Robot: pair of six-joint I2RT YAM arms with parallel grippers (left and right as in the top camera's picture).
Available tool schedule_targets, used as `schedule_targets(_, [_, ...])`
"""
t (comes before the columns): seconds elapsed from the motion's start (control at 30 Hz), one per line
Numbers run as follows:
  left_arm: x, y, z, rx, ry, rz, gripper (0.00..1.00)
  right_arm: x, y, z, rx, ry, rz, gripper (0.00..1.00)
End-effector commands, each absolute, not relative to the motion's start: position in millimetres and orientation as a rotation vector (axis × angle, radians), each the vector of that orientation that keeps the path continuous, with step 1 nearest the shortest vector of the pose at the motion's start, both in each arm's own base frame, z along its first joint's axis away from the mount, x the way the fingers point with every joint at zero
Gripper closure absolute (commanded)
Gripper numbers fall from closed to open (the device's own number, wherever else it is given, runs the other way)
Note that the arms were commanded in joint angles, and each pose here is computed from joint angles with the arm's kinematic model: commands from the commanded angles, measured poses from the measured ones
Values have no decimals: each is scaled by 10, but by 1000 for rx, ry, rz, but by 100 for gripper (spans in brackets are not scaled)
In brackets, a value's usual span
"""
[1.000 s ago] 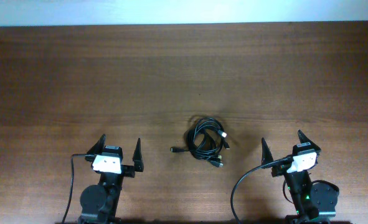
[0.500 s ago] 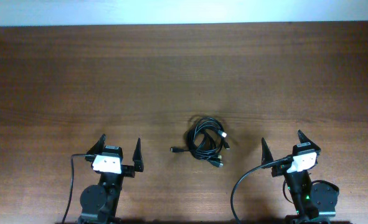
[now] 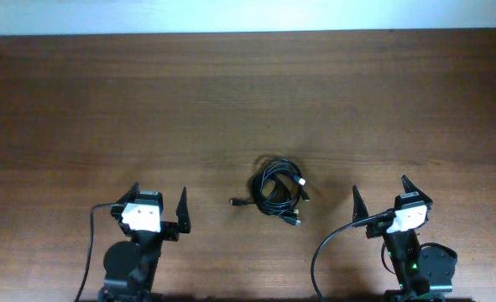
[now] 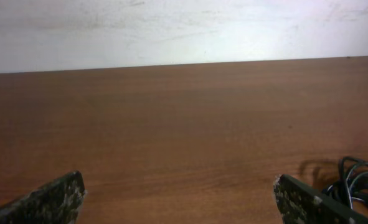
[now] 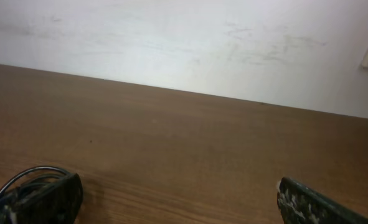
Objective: Untangle cables
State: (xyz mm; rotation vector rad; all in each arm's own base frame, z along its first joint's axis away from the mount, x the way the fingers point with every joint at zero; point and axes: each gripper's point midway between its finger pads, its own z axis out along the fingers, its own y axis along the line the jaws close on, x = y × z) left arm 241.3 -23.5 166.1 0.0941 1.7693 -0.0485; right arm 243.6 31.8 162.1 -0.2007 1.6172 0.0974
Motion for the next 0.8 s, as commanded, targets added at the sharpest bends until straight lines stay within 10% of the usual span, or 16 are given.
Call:
schedule_targets(0.0, [2449,-257,1869,119,1779,-47,1,2435,316,1598,-198,1621,94,1])
schedule_targets(0.77, [2916,-1199,2035,767,2244,-525,1,2435,314,1598,-197,1621,93,1])
